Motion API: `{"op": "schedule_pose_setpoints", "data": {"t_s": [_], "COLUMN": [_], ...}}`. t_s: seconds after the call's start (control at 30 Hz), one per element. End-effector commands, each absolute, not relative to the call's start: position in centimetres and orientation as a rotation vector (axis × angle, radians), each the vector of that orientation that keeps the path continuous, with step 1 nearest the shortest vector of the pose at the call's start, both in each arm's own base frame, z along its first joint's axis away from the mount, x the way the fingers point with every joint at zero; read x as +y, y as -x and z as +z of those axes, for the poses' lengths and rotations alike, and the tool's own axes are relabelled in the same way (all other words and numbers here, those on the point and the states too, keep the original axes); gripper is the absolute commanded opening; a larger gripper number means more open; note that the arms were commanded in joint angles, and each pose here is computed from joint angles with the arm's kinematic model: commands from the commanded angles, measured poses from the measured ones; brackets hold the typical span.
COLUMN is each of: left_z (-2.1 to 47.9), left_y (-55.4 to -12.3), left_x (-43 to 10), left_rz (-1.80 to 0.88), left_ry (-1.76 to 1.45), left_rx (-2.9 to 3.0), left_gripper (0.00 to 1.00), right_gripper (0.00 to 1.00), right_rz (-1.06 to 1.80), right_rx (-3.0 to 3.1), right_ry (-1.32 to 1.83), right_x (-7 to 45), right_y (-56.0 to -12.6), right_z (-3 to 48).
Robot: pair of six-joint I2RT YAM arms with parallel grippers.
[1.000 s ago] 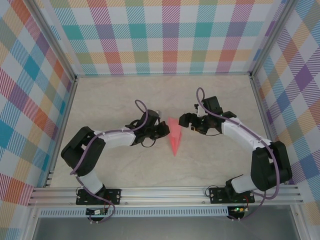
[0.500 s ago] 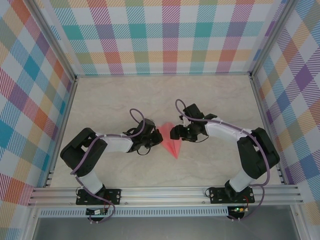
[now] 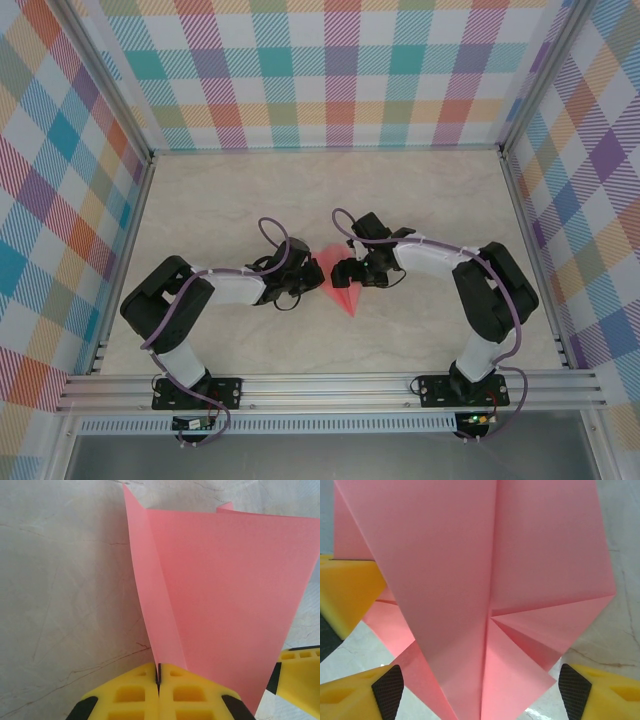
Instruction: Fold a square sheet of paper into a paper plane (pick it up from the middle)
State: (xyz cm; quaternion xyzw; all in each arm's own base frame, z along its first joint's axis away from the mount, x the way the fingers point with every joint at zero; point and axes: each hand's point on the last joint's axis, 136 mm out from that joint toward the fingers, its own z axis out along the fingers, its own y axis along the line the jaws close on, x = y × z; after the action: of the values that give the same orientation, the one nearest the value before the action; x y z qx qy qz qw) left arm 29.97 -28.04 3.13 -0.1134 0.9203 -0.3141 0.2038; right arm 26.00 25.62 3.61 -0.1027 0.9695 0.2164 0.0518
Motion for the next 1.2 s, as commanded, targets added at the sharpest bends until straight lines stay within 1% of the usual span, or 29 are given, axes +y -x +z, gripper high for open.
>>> {"op": "schedule_pose_setpoints", "data": {"t_s": [0.0,0.1,0.2,0.27,0.47,0.6,0.8,0.97,1.03,1.1,1.17], "left_z": [4.1,4.2,4.2,4.2,4.3,4.3,4.4,4.7,4.9,5.3,5.7], "left_y": [-30.7,-30.8,-30.8,-30.8,-30.8,-30.8,-30.7,-30.7,-30.7,-30.8,-30.9], "left_x": [-27.7,-27.7,-27.8,-27.8,-27.8,-27.9,-28.0,-28.0,-27.7,-27.3,-26.7], "left_rz": [-0.863,-0.863,-0.865,-0.868,-0.870,-0.874,-0.881,-0.886,-0.875,-0.852,-0.828], "left_ry": [0.325,0.326,0.324,0.321,0.323,0.320,0.320,0.319,0.327,0.342,0.348], "left_rx": [2.539,2.538,2.539,2.538,2.538,2.539,2.539,2.536,2.536,2.536,2.533], "left_gripper": [0.00,0.00,0.00,0.00,0.00,0.00,0.00,0.07,0.13,0.21,0.26], "right_gripper": [0.84,0.80,0.76,0.72,0.59,0.60,0.56,0.50,0.47,0.45,0.44], "right_rz": [0.735,0.770,0.864,0.908,0.853,0.793,0.655,0.555,0.527,0.508,0.499], "right_rx": [2.940,2.936,2.914,2.907,2.929,2.935,2.950,2.962,2.965,2.966,2.963], "right_ry": [0.386,0.399,0.426,0.446,0.466,0.475,0.488,0.482,0.473,0.463,0.463], "right_x": [26.8,27.1,28.0,28.4,28.4,28.4,28.2,27.7,27.5,27.3,27.3], "right_y": [-25.9,-25.7,-25.3,-25.0,-24.9,-25.0,-25.4,-25.8,-25.8,-26.0,-26.0], "right_z": [4.4,4.6,5.3,5.5,4.5,4.1,3.0,2.3,2.2,2.2,2.2]}}
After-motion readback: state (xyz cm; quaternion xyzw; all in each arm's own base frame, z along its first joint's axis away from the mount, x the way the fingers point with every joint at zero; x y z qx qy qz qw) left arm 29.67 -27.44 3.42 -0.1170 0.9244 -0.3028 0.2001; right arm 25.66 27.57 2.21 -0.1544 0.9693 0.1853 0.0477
